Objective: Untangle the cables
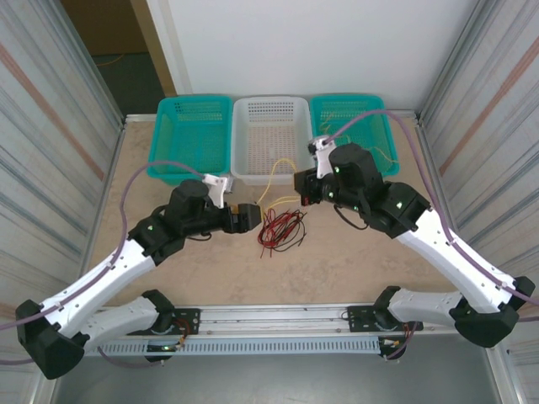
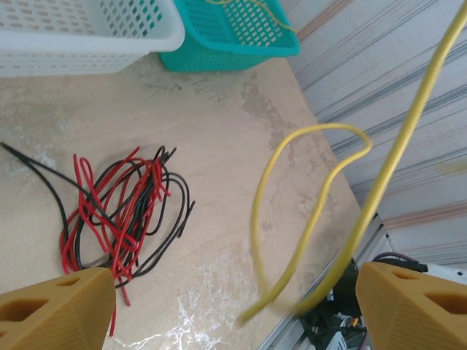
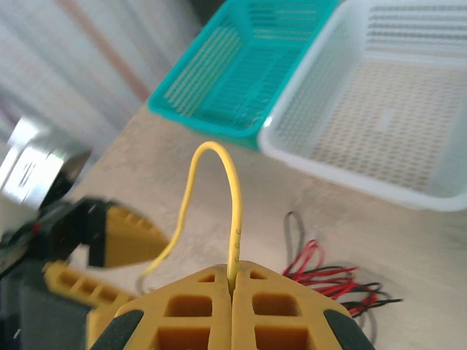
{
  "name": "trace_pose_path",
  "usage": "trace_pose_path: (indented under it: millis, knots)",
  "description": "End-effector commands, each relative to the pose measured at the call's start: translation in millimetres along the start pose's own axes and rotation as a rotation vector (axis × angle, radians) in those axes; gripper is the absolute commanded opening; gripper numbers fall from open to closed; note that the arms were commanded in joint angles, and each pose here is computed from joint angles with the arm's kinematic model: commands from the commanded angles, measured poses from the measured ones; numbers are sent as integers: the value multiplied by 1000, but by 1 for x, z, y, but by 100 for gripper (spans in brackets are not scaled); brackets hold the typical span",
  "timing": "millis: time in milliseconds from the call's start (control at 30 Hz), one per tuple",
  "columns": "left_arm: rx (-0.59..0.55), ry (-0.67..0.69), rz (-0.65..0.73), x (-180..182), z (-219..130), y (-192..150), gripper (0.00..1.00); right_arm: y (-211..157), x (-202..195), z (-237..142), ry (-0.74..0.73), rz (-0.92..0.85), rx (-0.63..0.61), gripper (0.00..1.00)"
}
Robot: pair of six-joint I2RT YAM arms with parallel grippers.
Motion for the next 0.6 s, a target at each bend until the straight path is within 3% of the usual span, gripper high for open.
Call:
trace_pose_path:
  millis: [0, 333, 367, 467, 567]
  knots:
    - [50, 50, -41, 18, 5, -21, 85, 40, -37, -6, -149, 47, -91, 4]
    - [71, 119, -171, 47, -2, -56, 84, 142, -168, 21, -422, 238, -220, 9]
    - [70, 121, -174, 48, -3, -57, 84, 147, -177, 25, -424, 256, -222, 12]
    - [72, 127, -179, 48, -3, -56, 85, 156, -210, 36, -462, 328, -197, 33]
    - [88, 147, -175, 48, -3, -55, 85, 158, -225, 29, -490, 358, -205, 34]
Point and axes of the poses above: each hand's point on the last joint's axis, 136 mm out from that joint toward the fingers, its own z axis out along the fingers, its own x axis along the line the jaws close on, y = z × x, the point moved 5 cm from there along -z, back along the fingers, and after that the axes turned 1 degree about -z, right-handed, at the moved point
